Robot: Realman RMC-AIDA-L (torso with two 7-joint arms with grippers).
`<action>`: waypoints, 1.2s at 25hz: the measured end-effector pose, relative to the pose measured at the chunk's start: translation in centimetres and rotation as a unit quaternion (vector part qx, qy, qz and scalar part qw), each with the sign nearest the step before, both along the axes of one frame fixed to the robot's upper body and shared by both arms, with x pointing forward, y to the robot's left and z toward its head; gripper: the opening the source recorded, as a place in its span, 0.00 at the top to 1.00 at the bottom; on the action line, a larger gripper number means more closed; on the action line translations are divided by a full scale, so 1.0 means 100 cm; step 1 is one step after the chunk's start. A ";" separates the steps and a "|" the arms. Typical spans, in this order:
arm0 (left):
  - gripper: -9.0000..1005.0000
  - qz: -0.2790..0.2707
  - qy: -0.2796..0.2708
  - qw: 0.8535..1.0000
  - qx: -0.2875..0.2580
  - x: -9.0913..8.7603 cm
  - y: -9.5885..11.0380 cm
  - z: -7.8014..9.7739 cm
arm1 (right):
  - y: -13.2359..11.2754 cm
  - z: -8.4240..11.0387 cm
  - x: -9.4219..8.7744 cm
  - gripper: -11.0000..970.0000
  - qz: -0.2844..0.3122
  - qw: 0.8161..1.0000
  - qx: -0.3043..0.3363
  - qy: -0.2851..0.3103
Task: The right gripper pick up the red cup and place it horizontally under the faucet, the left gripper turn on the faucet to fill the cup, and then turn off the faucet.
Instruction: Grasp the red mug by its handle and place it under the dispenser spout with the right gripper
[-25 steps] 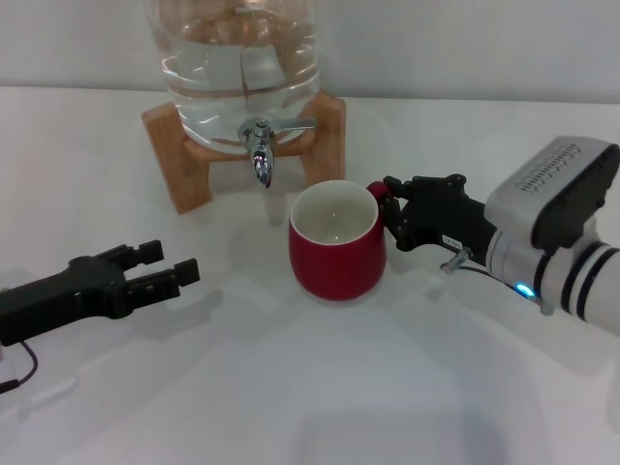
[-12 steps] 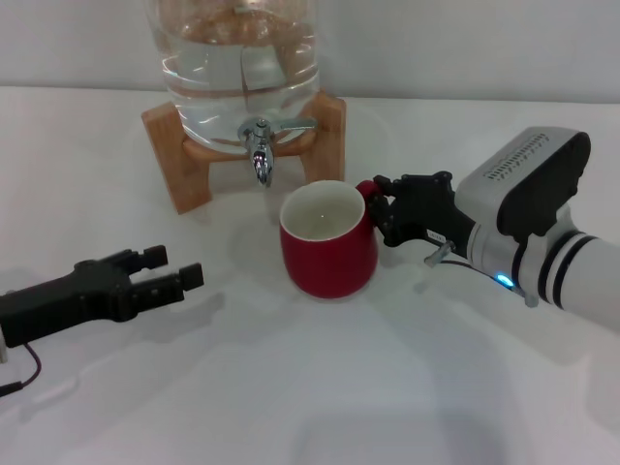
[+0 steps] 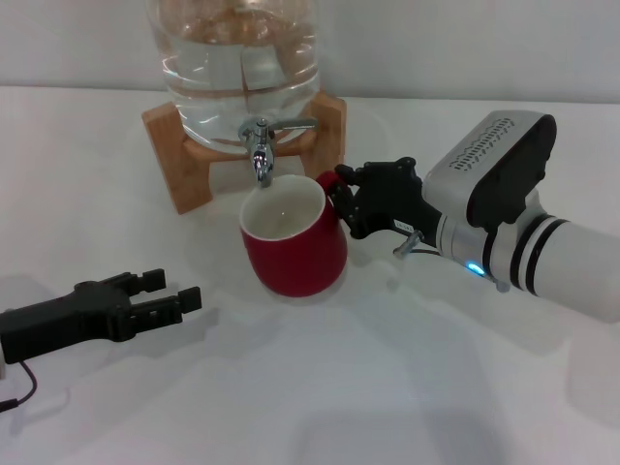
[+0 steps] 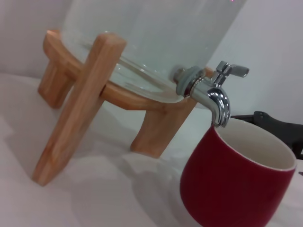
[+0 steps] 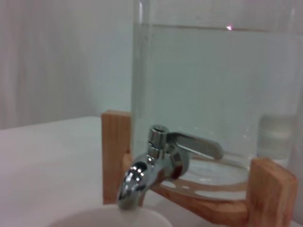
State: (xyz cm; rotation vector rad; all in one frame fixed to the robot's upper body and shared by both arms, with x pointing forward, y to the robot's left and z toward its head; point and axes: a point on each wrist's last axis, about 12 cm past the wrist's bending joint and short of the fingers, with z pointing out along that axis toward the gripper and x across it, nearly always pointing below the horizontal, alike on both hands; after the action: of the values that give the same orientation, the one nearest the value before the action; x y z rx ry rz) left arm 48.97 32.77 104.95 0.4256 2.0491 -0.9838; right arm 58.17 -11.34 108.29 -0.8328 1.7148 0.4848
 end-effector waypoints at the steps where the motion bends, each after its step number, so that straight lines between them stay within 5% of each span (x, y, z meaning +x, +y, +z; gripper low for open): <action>1: 0.12 0.000 0.000 1.000 0.000 0.000 0.000 0.000 | 0.000 0.001 -0.001 0.83 0.003 1.000 0.003 -0.001; 30: 0.12 -0.006 -0.007 1.000 -0.005 0.008 -0.004 0.006 | -0.009 -0.013 0.009 0.83 -0.029 0.999 -0.030 0.026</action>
State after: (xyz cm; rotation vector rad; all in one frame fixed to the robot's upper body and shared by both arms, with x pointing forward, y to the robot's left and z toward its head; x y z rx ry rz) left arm 49.74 32.34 105.51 0.4393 2.0305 -0.9950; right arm 59.09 -12.20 106.96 -0.8169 1.8052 0.4203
